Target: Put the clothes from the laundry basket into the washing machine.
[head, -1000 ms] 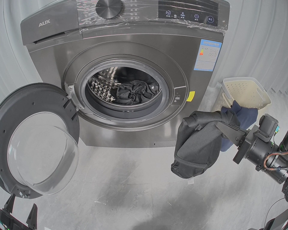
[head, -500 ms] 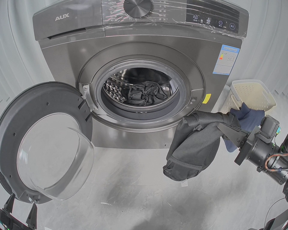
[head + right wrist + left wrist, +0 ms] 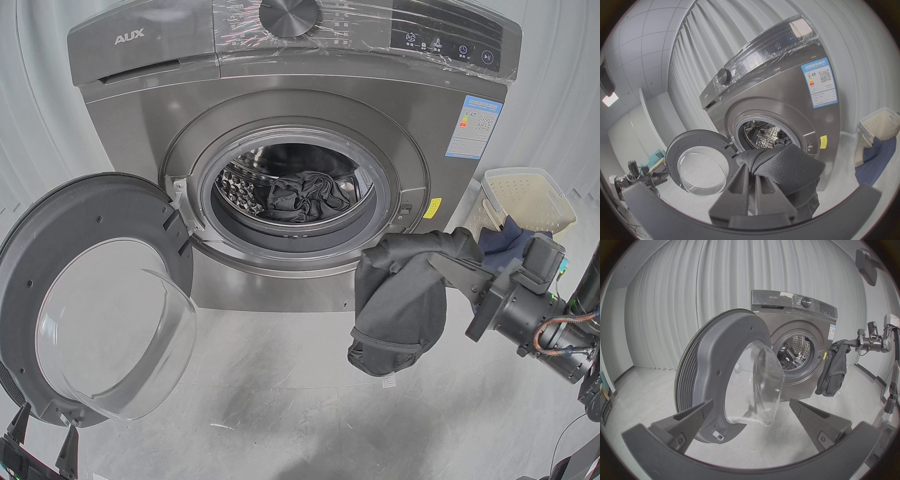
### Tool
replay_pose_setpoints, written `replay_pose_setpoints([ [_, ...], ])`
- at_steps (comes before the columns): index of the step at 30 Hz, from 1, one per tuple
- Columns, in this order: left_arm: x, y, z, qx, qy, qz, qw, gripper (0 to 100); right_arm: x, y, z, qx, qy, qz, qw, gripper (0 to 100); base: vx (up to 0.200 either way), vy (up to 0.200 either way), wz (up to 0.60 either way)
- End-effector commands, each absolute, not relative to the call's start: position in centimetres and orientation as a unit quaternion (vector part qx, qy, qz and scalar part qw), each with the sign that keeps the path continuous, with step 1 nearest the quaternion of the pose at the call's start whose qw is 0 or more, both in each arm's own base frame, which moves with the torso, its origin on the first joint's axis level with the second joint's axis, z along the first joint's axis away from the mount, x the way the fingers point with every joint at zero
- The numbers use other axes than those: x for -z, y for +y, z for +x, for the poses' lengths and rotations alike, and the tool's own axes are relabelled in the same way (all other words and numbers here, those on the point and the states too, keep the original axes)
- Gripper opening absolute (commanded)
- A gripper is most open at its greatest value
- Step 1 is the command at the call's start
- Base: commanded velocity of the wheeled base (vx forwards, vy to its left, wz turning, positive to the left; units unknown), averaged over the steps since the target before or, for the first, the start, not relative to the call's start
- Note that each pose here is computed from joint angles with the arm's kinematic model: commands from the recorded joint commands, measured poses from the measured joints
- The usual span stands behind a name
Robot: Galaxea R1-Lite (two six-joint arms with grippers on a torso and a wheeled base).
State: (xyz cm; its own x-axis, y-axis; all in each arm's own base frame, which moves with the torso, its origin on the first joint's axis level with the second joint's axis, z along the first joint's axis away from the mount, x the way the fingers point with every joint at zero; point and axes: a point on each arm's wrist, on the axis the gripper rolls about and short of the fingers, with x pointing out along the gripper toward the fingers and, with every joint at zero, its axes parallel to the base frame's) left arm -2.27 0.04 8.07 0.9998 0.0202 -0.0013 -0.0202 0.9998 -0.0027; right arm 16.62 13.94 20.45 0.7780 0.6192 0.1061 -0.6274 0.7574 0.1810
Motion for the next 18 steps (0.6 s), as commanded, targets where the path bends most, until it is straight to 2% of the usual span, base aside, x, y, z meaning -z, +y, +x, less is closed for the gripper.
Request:
replay_pose_setpoints([
  [1, -7.6, 0.0, -2.3, -0.008, -0.001, 0.008, 1.0, 100, -19.9, 17.9, 17.7, -0.353, 0.005, 0.123, 0.928, 0, 0.0, 0.0, 0.0],
  [3, -7.6, 0.0, -2.3, -0.008, -0.002, 0.011, 1.0, 100, -20.0, 18.1, 17.6, -0.354, 0.006, 0.129, 0.926, 0, 0.0, 0.0, 0.0],
  [5, -12.2, -0.1, -3.5, 0.002, -0.107, -0.005, 0.994, 100, -20.2, 18.4, 17.6, -0.358, 0.005, 0.145, 0.923, 0, 0.0, 0.0, 0.0],
  [6, -13.3, -0.1, -3.9, 0.011, -0.125, -0.004, 0.992, 100, -20.7, 18.8, 17.5, -0.365, -0.006, 0.157, 0.918, 0, 0.0, 0.0, 0.0],
  [7, -14.2, -0.3, -4.0, 0.047, -0.119, 0.001, 0.992, 100, -20.9, 19.1, 17.4, -0.372, -0.014, 0.163, 0.913, 0, 0.0, 0.0, 0.0],
  [9, -14.2, -0.6, -3.5, 0.112, -0.079, 0.014, 0.99, 100, -21.1, 19.4, 17.7, -0.377, -0.025, 0.175, 0.909, 0, 0.0, 0.0, 0.0],
  [11, -13.9, -0.9, -2.6, 0.17, -0.033, 0.012, 0.985, 100, -21.2, 19.8, 18.0, -0.378, -0.037, 0.185, 0.906, 0, 0.0, 0.0, 0.0],
  [15, -14.1, -1.1, -0.5, 0.239, 0.033, 0.001, 0.97, 100, -21.4, 20.3, 18.3, -0.38, -0.049, 0.191, 0.903, 0, 0.0, 0.0, 0.0],
  [18, -14.7, -1.2, 1.2, 0.28, 0.056, 0.003, 0.958, 100, -21.7, 20.9, 18.2, -0.39, -0.052, 0.194, 0.899, 0, 0.0, 0.0, 0.0],
])
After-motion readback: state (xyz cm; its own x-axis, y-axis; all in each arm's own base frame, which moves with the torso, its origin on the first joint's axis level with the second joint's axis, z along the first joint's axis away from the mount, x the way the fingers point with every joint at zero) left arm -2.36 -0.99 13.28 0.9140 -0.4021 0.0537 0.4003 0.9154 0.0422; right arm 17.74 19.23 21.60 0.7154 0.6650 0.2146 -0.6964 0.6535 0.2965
